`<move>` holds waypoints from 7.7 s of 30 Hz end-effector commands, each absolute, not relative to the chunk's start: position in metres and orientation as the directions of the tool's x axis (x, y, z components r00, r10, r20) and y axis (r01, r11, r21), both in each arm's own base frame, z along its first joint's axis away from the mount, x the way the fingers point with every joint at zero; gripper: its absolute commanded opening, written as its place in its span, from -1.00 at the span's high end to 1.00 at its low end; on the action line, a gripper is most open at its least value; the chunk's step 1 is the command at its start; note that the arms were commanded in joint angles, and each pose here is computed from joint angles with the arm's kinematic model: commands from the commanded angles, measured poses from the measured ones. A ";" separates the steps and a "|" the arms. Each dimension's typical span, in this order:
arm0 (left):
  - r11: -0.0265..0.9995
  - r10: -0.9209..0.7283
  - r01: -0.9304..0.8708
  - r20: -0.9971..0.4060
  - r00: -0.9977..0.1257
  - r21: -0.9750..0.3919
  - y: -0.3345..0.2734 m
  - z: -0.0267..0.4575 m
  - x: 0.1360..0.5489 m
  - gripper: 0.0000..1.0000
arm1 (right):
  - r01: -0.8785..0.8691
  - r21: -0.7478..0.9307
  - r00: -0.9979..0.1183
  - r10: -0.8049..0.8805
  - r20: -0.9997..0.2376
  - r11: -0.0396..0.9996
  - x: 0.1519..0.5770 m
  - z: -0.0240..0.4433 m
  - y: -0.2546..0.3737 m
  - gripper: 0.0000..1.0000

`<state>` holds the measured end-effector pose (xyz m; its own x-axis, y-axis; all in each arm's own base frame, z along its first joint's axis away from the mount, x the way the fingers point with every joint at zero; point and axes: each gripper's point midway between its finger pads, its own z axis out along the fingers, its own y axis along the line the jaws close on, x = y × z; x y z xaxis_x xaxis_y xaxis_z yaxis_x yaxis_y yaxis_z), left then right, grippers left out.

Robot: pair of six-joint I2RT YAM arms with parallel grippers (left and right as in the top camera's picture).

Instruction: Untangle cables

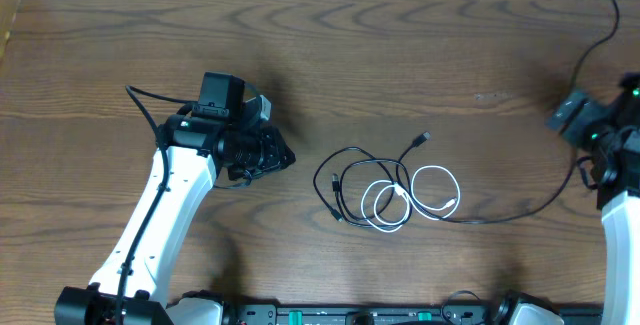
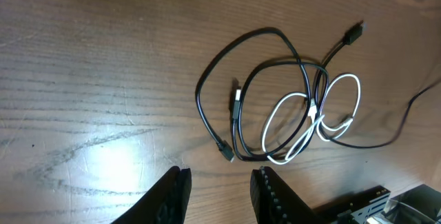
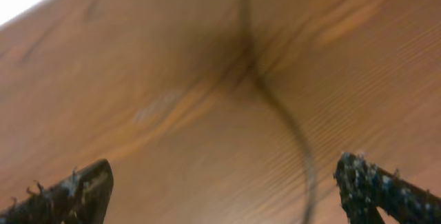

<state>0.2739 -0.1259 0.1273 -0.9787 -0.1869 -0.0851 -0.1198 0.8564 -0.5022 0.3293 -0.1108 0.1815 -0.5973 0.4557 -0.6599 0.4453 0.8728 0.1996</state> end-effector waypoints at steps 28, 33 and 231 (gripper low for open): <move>0.867 -0.172 -0.110 -0.085 -0.981 -0.487 -0.124 0.124 0.270 0.33 | 0.650 0.344 -0.756 0.622 0.204 0.678 0.221 0.000 0.011 -0.68; 0.866 -0.172 -0.110 -0.085 -0.981 -0.487 -0.124 0.124 0.270 0.33 | 0.663 0.317 -0.749 0.611 0.257 0.679 0.208 0.001 0.017 -0.72; 0.872 -0.171 -0.142 -0.020 -0.985 -0.468 -0.121 0.115 0.256 0.35 | 0.786 -0.074 -0.431 0.459 -0.777 0.613 0.346 0.357 -0.256 0.98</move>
<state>0.2619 -0.1233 0.1218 -0.9818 -0.1865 -0.0354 -0.1464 0.8625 -0.4845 0.3531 -0.2280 0.3842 -0.4154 0.4037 -0.8152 0.7019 0.7122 -0.0050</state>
